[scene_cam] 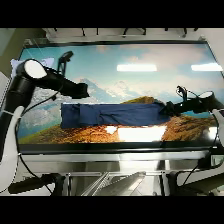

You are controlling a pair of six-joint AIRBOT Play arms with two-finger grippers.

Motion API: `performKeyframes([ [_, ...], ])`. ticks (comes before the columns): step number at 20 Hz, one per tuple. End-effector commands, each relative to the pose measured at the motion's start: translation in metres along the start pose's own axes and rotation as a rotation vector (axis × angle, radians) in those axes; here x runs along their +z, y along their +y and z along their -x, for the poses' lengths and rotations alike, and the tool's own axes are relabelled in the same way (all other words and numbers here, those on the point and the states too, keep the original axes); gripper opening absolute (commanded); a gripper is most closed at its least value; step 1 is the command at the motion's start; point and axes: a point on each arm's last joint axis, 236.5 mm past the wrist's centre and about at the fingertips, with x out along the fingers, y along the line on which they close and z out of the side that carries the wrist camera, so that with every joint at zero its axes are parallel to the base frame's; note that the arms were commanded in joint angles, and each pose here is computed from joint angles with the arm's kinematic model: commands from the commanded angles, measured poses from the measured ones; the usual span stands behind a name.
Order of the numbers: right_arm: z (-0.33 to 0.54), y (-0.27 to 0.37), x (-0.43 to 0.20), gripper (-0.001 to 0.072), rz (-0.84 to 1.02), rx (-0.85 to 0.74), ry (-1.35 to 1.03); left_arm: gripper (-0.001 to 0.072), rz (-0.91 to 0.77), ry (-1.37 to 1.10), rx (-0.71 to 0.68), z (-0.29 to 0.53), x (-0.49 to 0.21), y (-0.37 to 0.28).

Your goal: Fold the shirts.

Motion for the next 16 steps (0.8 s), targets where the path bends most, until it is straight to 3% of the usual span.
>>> performKeyframes([
  [1,0.019,0.029,-0.004,0.0017,0.056,0.014,-0.011,0.0015,-0.071,0.08,-0.031,-0.056,-0.012,-0.035],
  [8,0.079,0.091,-0.002,0.0016,0.139,-0.044,-0.181,0.0015,-0.077,0.15,-0.059,-0.196,-0.045,-0.096],
  [16,0.102,0.13,-0.021,0.0017,0.216,-0.047,-0.216,0.0015,-0.02,0.156,-0.033,-0.253,-0.058,-0.089],
])
